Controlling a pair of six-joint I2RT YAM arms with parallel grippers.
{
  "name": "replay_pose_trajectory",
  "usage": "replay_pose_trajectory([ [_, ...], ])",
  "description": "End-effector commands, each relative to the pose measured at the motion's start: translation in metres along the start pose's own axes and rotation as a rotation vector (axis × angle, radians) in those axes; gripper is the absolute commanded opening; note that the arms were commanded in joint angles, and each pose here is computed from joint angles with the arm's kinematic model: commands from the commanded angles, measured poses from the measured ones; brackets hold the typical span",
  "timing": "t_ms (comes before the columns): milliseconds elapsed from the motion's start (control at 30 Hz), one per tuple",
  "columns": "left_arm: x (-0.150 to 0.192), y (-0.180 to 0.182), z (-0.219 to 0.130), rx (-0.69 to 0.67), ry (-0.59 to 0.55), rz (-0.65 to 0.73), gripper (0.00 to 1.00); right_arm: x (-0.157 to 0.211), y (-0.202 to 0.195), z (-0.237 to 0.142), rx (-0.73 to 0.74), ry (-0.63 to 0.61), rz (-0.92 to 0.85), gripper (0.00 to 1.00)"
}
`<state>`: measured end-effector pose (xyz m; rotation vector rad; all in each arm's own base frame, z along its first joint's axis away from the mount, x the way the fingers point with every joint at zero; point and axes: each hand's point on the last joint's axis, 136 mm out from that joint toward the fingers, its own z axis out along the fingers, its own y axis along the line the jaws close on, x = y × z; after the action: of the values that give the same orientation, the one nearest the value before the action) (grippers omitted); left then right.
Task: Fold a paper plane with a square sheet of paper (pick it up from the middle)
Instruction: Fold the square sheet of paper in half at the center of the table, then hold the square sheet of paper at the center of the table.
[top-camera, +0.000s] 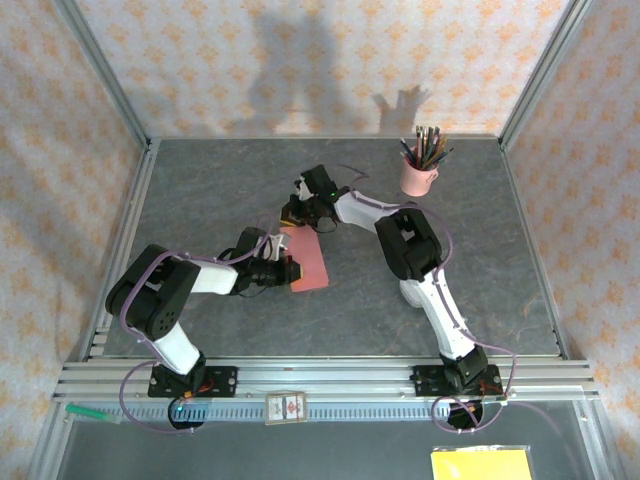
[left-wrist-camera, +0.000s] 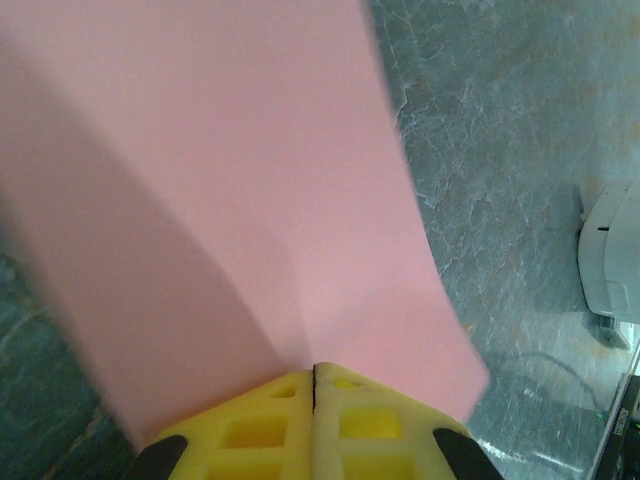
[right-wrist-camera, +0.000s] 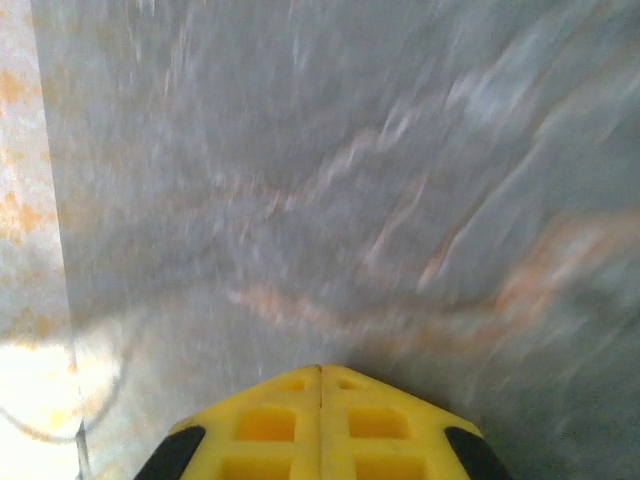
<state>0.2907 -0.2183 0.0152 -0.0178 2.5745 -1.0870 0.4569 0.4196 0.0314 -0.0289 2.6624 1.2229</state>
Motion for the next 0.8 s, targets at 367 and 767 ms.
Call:
replay_pose_trajectory([
  [367, 0.007, -0.037, -0.015, 0.096, 0.075, -0.079, 0.16, -0.040, -0.010, -0.110, 0.163, -0.253, -0.160, 0.00],
  [767, -0.041, -0.031, -0.067, 0.054, -0.166, -0.142, 0.33, 0.048, 0.012, -0.140, 0.037, -0.175, -0.277, 0.00],
])
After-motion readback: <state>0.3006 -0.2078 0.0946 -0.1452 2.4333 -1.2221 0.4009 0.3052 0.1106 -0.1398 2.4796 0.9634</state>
